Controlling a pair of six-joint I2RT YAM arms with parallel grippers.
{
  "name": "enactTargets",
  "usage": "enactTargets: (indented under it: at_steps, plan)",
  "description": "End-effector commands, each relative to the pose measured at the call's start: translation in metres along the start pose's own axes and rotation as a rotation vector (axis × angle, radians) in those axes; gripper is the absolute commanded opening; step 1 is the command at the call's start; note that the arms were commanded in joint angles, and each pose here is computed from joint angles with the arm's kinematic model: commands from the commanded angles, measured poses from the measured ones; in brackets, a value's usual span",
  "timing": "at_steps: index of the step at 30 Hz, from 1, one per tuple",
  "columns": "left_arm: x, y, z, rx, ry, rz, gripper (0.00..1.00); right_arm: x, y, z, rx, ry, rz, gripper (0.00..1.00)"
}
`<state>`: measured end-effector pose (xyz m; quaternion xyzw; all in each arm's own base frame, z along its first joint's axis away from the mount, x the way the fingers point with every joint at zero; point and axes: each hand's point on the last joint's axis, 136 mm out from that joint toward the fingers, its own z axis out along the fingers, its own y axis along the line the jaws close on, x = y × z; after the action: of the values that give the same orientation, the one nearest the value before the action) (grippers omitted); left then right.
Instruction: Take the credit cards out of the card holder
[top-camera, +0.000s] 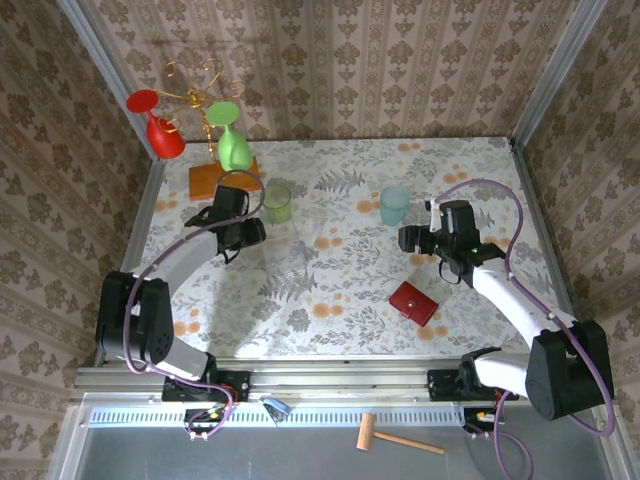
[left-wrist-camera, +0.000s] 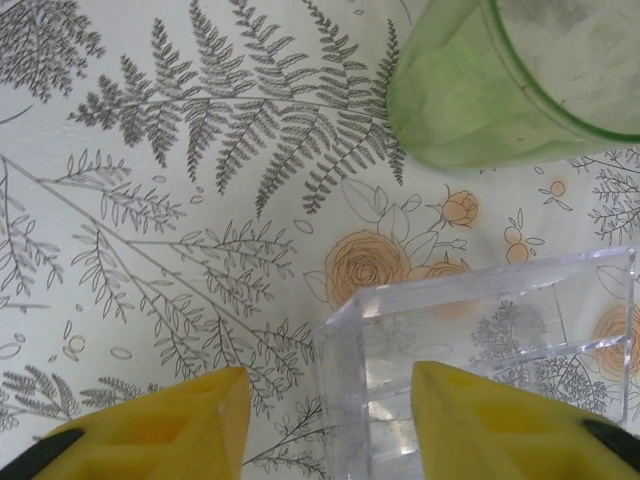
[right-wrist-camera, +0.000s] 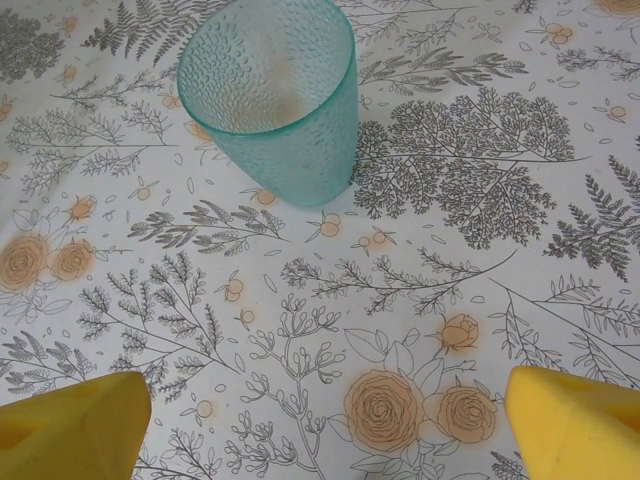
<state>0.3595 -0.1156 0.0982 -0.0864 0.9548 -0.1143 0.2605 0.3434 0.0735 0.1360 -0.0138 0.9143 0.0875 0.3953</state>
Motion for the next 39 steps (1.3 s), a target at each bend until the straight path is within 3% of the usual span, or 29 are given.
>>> enactTargets:
  at_steps: [1,8,17,28,39]
  plan:
    - [-0.001,-0.002,0.0,-0.008,0.035,-0.015,0.41,-0.008,-0.002,-0.007,0.027,-0.019,-0.012,0.92]
    - [0.001,-0.006,0.008,-0.012,0.071,-0.016,0.27,-0.009,-0.004,-0.006,0.042,-0.015,-0.022,0.93]
    - [0.01,-0.009,0.021,-0.019,0.123,-0.011,0.25,-0.007,-0.004,-0.004,0.049,-0.003,-0.028,0.93]
    - [0.009,-0.015,0.024,-0.016,0.126,0.012,0.14,-0.004,-0.004,-0.005,0.05,0.0,-0.031,0.93]
    - [0.013,-0.013,0.034,-0.036,0.155,0.019,0.13,-0.003,-0.003,-0.005,0.049,0.003,-0.032,0.93]
